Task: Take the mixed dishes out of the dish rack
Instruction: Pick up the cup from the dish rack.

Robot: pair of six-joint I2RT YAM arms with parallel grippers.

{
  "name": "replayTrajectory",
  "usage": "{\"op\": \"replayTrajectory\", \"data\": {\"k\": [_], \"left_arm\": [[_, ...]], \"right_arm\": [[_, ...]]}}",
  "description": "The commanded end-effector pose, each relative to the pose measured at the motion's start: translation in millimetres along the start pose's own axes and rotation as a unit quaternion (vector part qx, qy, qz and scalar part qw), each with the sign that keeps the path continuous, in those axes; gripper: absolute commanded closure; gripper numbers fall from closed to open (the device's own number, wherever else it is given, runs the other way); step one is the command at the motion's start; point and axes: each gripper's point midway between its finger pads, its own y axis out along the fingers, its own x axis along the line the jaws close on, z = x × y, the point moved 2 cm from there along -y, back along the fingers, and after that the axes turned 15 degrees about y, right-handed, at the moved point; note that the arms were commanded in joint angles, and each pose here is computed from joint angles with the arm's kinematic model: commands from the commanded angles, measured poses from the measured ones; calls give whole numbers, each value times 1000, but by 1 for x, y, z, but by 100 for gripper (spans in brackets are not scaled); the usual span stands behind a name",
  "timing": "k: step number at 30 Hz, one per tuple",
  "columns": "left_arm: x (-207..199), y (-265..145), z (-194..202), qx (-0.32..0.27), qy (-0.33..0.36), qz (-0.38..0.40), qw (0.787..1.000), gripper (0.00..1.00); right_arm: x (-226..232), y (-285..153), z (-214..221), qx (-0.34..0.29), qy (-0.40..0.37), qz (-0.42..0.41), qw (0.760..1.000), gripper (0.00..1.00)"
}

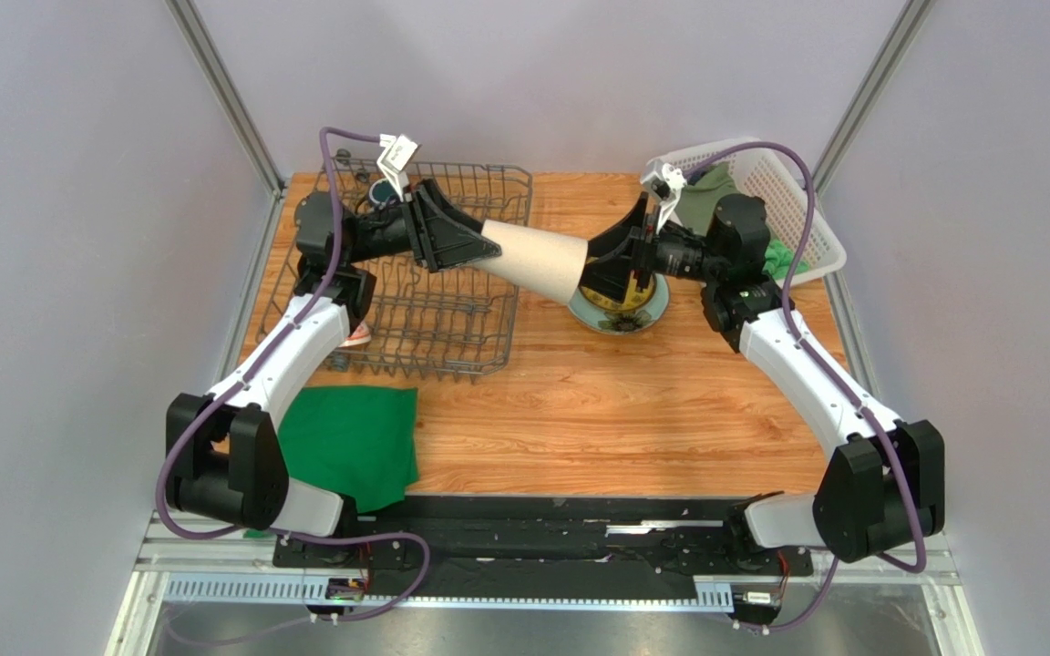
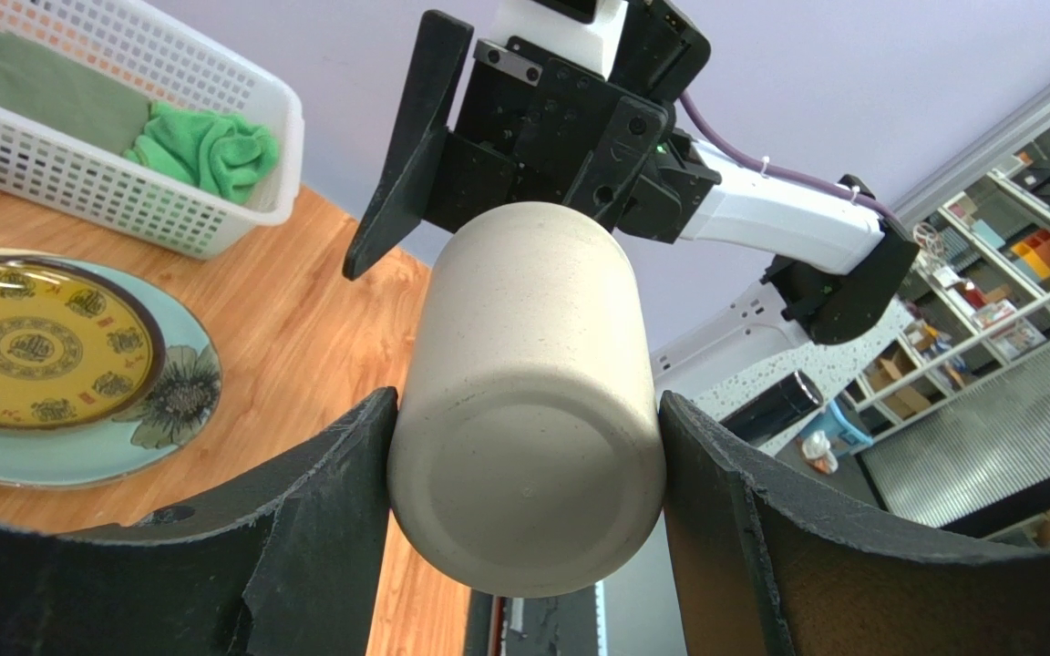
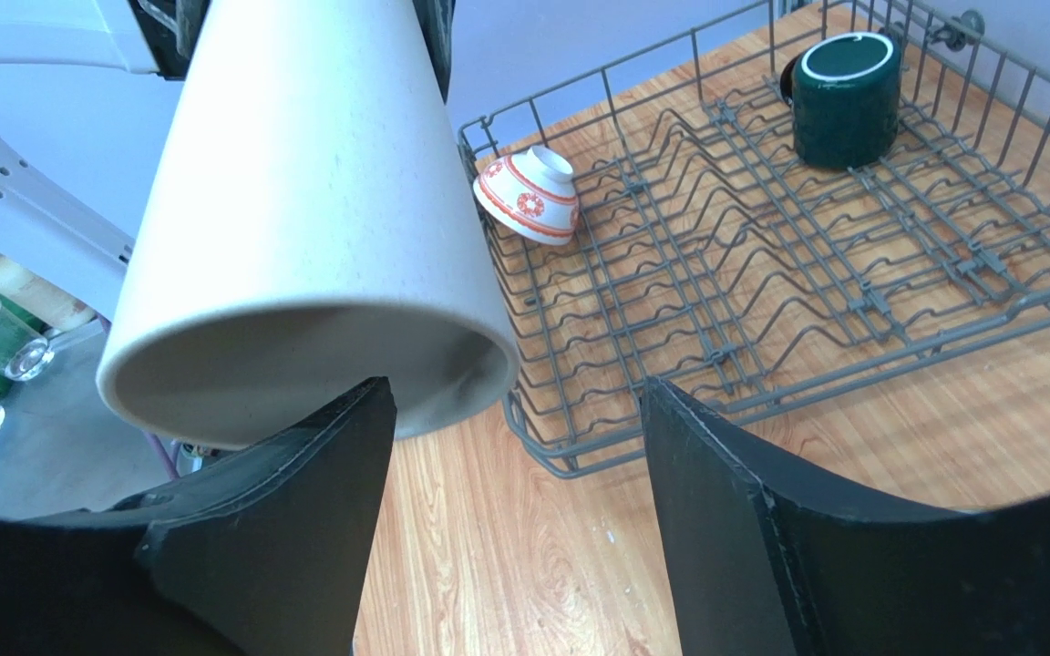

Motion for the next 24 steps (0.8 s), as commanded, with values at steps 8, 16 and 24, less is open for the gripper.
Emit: {"op": "replayTrajectory", "data": {"k": [8,16,24], "left_arm": [[-4,-1,-7,-17,16,23,999,100],[-1,-1,-2,-14,9,19,1000,97],[7,-1,4,-5,0,6,1000,82]], "right_arm": [[22,25,-30,-38,-51,-34,997,41],[27,36,-28,-32,-45,-48,997,74],[28,29,-26,-34,-60,-37,997,100]]}}
